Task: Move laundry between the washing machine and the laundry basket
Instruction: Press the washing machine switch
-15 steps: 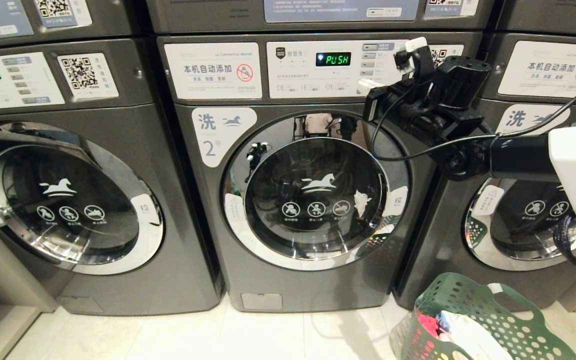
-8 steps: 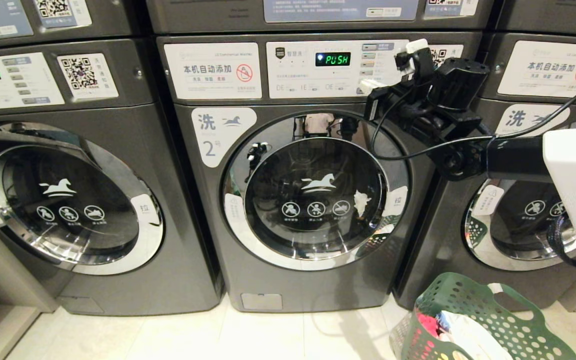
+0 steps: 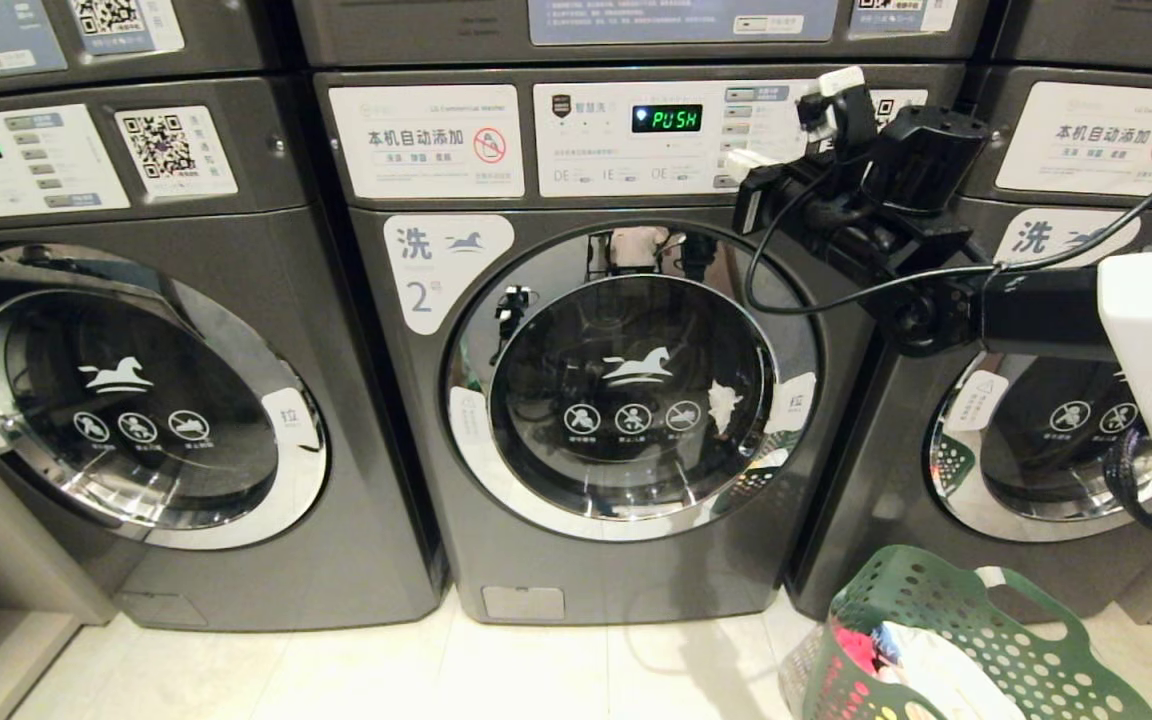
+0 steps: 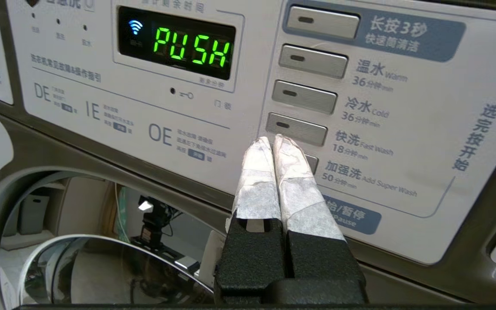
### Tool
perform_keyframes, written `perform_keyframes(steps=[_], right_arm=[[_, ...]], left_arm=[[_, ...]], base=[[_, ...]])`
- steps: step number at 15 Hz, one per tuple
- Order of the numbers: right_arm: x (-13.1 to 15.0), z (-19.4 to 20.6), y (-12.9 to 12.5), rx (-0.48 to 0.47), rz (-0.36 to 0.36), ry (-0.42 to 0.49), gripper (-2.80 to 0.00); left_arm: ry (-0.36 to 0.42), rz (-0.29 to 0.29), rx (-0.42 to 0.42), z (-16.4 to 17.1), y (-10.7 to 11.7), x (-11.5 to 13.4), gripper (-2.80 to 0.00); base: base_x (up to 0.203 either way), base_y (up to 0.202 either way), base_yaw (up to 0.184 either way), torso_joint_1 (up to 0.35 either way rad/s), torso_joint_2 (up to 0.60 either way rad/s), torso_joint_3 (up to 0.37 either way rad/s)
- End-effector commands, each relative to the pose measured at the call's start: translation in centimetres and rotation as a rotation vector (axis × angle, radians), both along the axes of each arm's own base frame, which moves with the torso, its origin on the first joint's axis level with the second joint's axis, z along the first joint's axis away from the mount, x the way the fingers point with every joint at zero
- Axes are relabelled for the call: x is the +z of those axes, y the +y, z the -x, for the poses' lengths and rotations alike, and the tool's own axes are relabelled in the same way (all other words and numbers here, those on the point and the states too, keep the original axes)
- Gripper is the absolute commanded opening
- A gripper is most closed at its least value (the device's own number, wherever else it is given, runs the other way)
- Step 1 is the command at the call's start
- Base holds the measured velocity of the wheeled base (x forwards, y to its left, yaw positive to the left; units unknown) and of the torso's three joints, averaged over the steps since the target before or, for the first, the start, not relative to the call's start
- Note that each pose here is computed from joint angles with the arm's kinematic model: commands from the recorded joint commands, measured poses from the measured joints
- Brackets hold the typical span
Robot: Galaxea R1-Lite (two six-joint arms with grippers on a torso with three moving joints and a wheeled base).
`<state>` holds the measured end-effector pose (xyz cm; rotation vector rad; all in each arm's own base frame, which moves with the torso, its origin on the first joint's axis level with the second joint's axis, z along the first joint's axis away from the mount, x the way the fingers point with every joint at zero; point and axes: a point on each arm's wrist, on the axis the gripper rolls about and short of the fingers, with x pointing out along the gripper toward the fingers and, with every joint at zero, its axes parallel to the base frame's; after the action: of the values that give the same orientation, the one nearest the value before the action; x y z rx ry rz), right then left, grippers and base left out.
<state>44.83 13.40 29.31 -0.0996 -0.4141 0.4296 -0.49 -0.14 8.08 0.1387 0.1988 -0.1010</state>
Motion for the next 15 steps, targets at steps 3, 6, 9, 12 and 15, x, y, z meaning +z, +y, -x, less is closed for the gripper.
perform_keyframes(steps=[3, 6, 9, 12, 15], right_arm=[[3.3, 2.5, -0.8, -0.035, -0.008, -0.021, -2.8], [7.5, 8.6, -2.4, -0.061, 0.036, 0.138, -2.8], [7.7, 15.2, -3.5, -0.057, 0.08, 0.267, -2.8], [5.5, 22.0, -5.5, -0.077, 0.106, 0.356, -2.8], [3.7, 27.8, -7.5, -0.103, 0.108, 0.37, -2.8]], left_arm=[[-0.152, 0.001, 0.008, 1.5, 0.0, -0.4, -2.8], [-0.205, 0.01, 0.056, 1.8, 0.1, -0.5, -2.8], [-0.204, 0.016, 0.058, 1.8, 0.1, -0.5, -2.8], [-0.203, 0.033, 0.064, 1.8, 0.1, -0.5, -2.8], [-0.203, 0.032, 0.065, 1.8, 0.1, -0.5, -2.8]], base=[[0.0, 0.0, 0.0, 0.0, 0.0, 0.0], [0.0, 0.0, 0.0, 0.0, 0.0, 0.0], [0.0, 0.0, 0.0, 0.0, 0.0, 0.0], [0.0, 0.0, 0.0, 0.0, 0.0, 0.0], [0.0, 0.0, 0.0, 0.0, 0.0, 0.0]])
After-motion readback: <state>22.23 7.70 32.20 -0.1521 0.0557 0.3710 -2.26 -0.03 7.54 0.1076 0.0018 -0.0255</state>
